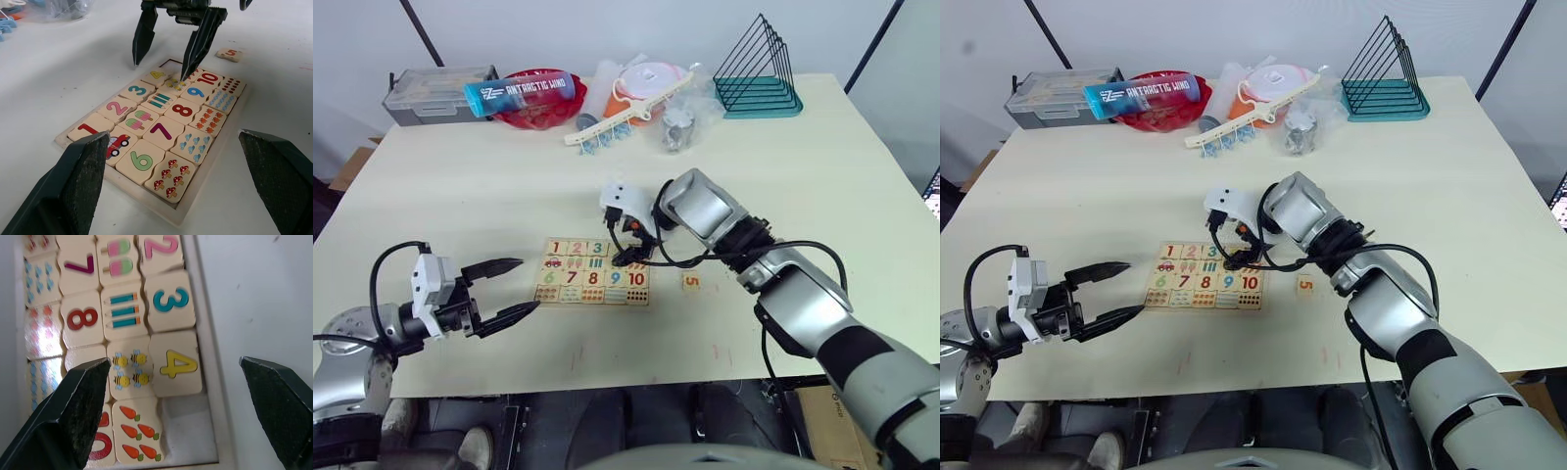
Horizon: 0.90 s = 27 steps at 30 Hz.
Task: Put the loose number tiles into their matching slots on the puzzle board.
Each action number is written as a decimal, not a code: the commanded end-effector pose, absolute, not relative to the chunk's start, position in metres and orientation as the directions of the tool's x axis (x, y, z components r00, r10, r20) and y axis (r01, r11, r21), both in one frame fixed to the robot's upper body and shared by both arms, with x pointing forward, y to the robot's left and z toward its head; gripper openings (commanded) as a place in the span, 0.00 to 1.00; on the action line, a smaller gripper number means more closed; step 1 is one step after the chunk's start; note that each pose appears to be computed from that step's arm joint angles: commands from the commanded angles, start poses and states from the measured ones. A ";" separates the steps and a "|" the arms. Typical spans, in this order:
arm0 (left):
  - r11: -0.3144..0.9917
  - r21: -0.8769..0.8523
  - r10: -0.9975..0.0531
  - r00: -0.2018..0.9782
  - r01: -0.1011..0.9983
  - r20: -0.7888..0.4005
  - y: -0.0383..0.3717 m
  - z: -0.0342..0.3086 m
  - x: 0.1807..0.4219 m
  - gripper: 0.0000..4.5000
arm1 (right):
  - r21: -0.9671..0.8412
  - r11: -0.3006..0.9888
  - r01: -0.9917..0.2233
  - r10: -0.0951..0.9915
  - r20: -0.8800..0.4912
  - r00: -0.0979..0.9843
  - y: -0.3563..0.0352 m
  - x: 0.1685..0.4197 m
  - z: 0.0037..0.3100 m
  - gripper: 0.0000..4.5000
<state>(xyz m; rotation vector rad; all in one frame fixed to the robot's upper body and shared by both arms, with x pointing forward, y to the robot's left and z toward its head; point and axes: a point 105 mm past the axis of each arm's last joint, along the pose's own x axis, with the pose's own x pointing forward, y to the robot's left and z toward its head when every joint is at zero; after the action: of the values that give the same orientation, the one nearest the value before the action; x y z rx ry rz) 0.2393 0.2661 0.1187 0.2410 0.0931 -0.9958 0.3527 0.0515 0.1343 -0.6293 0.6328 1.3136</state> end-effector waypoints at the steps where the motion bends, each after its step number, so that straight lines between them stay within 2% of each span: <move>1: 0.518 0.190 -0.818 0.548 0.834 -0.175 0.268 0.127 0.240 1.00 | -0.096 0.111 -0.989 0.729 -0.668 0.146 0.054 0.350 0.152 0.98; 6: 0.518 0.193 -0.818 0.549 0.833 -0.173 0.268 0.127 0.240 1.00 | -0.143 0.110 -0.984 0.827 -0.536 0.171 0.049 0.346 0.166 0.98; 8: 0.517 0.193 -0.819 0.548 0.834 -0.173 0.268 0.127 0.240 1.00 | -0.159 0.117 -0.980 0.845 -0.502 0.182 0.046 0.345 0.167 0.90; 11: 0.515 0.193 -0.820 0.546 0.835 -0.174 0.268 0.127 0.241 1.00 | -0.170 0.136 -0.976 0.866 -0.457 0.200 0.040 0.342 0.167 0.62; 16: 0.512 0.195 -0.821 0.544 0.836 -0.175 0.268 0.128 0.242 1.00 | -0.175 0.163 -0.971 0.894 -0.390 0.221 0.034 0.335 0.162 0.05; 17: 0.512 0.196 -0.821 0.544 0.836 -0.176 0.268 0.128 0.243 1.00 | -0.176 0.168 -0.970 0.896 -0.382 0.225 0.032 0.334 0.160 0.02; 27: 0.508 0.198 -0.821 0.541 0.839 -0.186 0.270 0.128 0.244 1.00 | -0.142 0.157 -0.977 0.914 -0.353 0.198 0.031 0.316 0.137 0.02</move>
<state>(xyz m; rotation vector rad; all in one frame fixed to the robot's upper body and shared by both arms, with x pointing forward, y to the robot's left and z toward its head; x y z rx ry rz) 0.2432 0.2676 0.1205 0.2462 0.0898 -1.0012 0.3208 0.0239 0.1228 -0.3760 0.2838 1.3399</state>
